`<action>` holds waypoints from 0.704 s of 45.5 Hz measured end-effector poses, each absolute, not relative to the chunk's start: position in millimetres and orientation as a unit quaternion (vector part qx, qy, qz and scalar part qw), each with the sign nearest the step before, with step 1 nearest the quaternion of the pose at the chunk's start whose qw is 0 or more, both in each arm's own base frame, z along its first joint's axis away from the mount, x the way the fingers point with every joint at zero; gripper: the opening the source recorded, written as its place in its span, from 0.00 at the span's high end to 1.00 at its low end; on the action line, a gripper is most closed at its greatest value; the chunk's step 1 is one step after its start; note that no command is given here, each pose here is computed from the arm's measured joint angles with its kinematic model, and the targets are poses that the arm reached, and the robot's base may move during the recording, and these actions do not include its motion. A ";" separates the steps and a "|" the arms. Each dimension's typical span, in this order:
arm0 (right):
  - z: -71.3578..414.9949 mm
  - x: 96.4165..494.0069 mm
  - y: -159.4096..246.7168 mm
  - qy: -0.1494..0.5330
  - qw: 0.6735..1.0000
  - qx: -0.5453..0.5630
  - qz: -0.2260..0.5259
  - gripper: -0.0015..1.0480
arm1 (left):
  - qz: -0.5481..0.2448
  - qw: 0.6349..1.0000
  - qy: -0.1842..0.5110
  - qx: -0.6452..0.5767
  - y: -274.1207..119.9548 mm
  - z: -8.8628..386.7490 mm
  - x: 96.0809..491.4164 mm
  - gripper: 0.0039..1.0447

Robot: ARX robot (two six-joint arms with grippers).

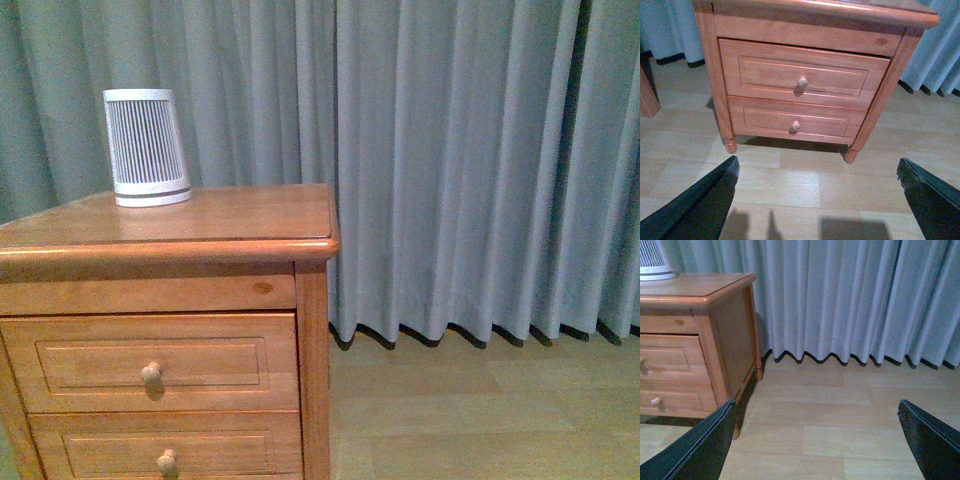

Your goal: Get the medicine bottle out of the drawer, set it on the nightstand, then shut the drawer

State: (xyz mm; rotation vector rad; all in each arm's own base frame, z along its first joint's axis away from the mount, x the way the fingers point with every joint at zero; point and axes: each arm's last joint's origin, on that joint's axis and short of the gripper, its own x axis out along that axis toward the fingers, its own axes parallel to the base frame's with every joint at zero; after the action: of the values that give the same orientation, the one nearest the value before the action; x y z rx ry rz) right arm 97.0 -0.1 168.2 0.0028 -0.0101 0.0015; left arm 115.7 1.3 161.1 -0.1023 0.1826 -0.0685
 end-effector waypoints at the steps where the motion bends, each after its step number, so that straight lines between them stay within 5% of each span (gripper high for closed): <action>1: 168.2 97.0 -0.1 -0.005 1.000 0.001 0.001 0.07 | -0.036 0.994 0.091 -0.053 2.0 161.0 122.2 0.06; 16: 168.2 97.0 -0.1 -0.005 1.000 0.001 0.001 0.07 | -0.041 0.997 0.056 -0.029 2.5 150.6 227.6 0.06; 32: 168.2 97.0 -0.1 -0.005 1.000 0.001 0.001 0.07 | -0.049 0.992 0.113 -0.020 -11.2 94.0 341.4 0.06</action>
State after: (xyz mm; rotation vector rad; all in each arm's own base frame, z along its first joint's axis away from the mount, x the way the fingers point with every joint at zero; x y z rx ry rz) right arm 97.0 -0.1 168.2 0.0025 -0.0101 0.0015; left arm 341.4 -11.2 94.0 -0.0405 0.2263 -0.0990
